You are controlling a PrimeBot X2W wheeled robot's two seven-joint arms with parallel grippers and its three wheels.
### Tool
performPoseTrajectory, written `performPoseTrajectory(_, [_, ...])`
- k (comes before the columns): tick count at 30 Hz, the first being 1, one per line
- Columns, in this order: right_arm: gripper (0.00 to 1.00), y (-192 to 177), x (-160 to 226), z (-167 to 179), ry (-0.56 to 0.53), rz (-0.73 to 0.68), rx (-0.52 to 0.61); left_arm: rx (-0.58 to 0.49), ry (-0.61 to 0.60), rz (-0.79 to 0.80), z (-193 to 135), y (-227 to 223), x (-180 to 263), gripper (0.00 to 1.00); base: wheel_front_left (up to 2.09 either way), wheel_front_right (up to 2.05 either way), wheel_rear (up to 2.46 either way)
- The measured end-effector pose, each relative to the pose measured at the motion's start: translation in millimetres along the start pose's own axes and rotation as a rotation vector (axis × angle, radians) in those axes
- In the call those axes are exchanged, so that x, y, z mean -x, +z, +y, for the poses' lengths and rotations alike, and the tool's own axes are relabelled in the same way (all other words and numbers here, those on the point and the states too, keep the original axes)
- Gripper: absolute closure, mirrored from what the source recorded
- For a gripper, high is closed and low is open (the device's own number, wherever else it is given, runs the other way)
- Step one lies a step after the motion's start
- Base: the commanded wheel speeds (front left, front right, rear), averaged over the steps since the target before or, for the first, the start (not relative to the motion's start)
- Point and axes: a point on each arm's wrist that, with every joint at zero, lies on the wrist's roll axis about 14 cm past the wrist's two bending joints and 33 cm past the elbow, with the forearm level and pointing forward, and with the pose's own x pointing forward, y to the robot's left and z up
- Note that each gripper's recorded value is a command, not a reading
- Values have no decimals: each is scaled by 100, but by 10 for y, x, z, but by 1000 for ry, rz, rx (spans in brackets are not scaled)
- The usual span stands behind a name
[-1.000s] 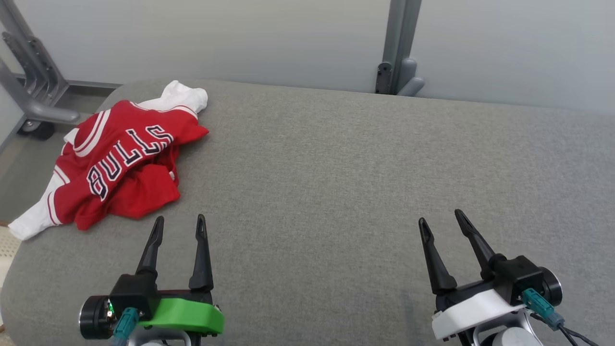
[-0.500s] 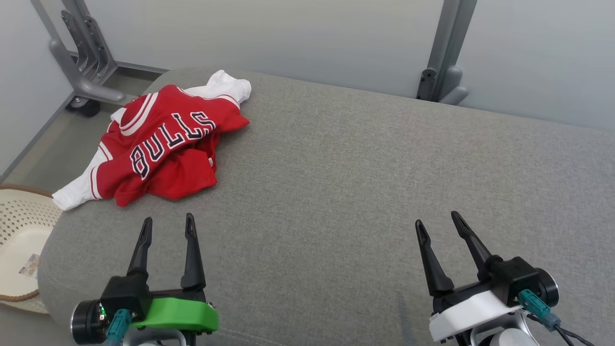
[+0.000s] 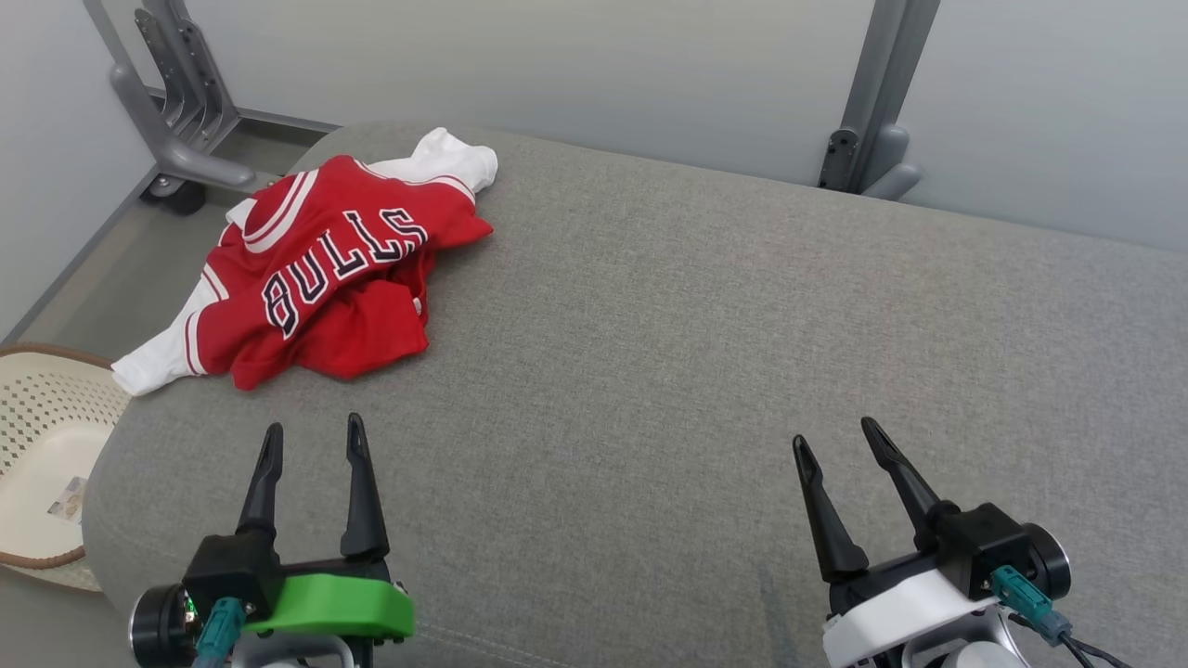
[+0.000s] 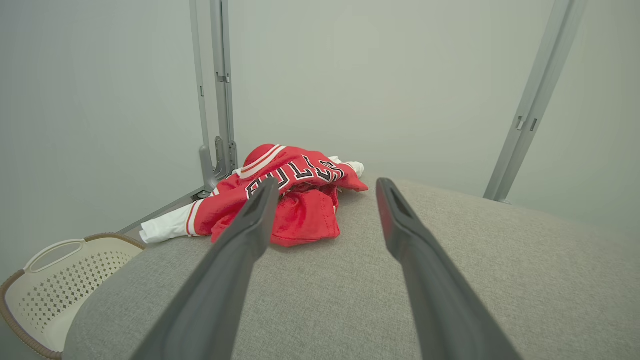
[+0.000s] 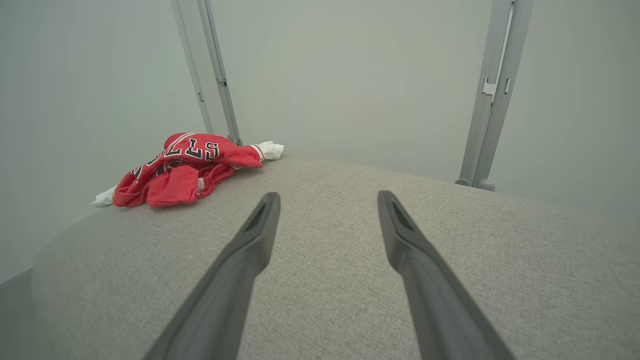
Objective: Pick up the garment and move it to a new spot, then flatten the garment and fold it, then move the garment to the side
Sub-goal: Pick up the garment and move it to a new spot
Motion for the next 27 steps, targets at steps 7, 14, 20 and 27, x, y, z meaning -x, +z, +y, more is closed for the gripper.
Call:
performPoseTrajectory(7, [0, -112, -58, -75, -7, 23, 6, 3, 5, -33, -22, 105, -278, 0, 0, 0, 0])
performPoseTrajectory(14, [0, -270, -132, -252, -15, 54, 16, -2, 3, -74, -80, 227, -788, 0, 0, 0, 0])
performPoseTrajectory(20, [0, -460, -136, -459, -39, 96, 17, -33, 16, -63, -107, 181, -1301, 0, 0, 0, 0])
performPoseTrajectory(27, [0, -627, -164, -731, -86, 121, 13, -42, 41, -10, -57, 19, -1882, 0, 0, 0, 0])
